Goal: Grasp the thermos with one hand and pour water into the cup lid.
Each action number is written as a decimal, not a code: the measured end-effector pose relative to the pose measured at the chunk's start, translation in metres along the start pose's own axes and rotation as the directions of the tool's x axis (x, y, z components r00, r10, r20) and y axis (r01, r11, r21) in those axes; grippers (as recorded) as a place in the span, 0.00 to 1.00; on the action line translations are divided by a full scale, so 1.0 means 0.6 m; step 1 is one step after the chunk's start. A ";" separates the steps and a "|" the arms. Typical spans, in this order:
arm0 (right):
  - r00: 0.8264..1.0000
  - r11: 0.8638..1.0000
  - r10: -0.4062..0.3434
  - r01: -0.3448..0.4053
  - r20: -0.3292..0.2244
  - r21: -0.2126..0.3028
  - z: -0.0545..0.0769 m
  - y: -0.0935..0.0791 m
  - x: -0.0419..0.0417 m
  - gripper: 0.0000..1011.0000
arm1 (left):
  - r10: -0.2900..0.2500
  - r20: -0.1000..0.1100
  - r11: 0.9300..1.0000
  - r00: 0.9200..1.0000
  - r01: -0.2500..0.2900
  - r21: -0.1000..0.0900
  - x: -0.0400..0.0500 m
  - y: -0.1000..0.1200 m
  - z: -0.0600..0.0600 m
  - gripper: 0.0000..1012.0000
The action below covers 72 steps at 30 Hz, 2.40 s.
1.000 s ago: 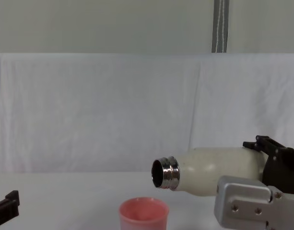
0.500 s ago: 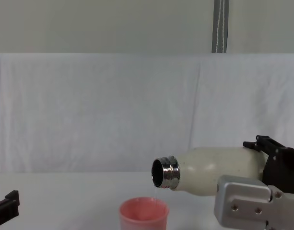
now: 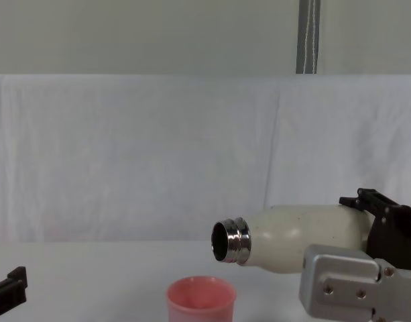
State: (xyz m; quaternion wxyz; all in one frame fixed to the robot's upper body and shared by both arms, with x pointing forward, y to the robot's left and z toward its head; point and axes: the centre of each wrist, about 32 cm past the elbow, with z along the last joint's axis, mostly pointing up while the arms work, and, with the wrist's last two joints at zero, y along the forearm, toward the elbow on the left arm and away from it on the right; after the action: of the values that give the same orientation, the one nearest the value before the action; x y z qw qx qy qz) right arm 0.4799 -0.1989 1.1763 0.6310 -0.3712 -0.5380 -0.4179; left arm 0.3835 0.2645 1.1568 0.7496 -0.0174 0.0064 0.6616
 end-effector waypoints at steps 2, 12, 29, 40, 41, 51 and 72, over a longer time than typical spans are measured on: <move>1.000 1.000 0.000 0.000 0.000 0.001 0.000 0.000 0.000 0.94 | 0.000 0.000 1.000 1.000 0.000 0.000 0.000 0.000 0.000 0.99; 1.000 1.000 0.000 0.000 0.007 0.003 0.001 0.001 0.000 0.94 | 0.000 0.000 1.000 1.000 0.000 0.000 0.000 0.000 0.000 0.99; 1.000 1.000 0.000 -0.001 0.015 0.006 0.001 0.001 0.002 0.94 | 0.000 0.000 1.000 1.000 0.000 0.000 0.000 0.000 0.000 0.99; 1.000 1.000 -0.001 0.000 0.018 0.006 0.000 0.002 0.004 0.94 | 0.000 0.000 1.000 1.000 0.000 0.000 0.000 0.000 0.000 0.99; 1.000 1.000 0.000 0.000 0.017 0.007 0.000 0.002 0.004 0.94 | 0.000 0.000 1.000 1.000 0.000 0.000 0.000 0.000 0.000 0.99; 1.000 1.000 0.001 -0.001 0.015 0.008 0.000 0.003 0.005 0.94 | 0.000 0.000 1.000 1.000 0.000 0.000 0.000 0.000 0.000 0.99; 1.000 1.000 0.004 -0.004 0.015 0.009 -0.001 0.004 0.004 0.94 | 0.000 0.000 1.000 1.000 0.000 0.000 0.000 0.000 0.000 0.99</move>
State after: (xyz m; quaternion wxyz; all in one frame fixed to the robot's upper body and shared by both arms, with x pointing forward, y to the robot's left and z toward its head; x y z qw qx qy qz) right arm 0.4824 -0.1987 1.1785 0.6295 -0.3726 -0.5436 -0.4115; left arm 0.3835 0.2645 1.1568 0.7496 -0.0174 0.0065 0.6616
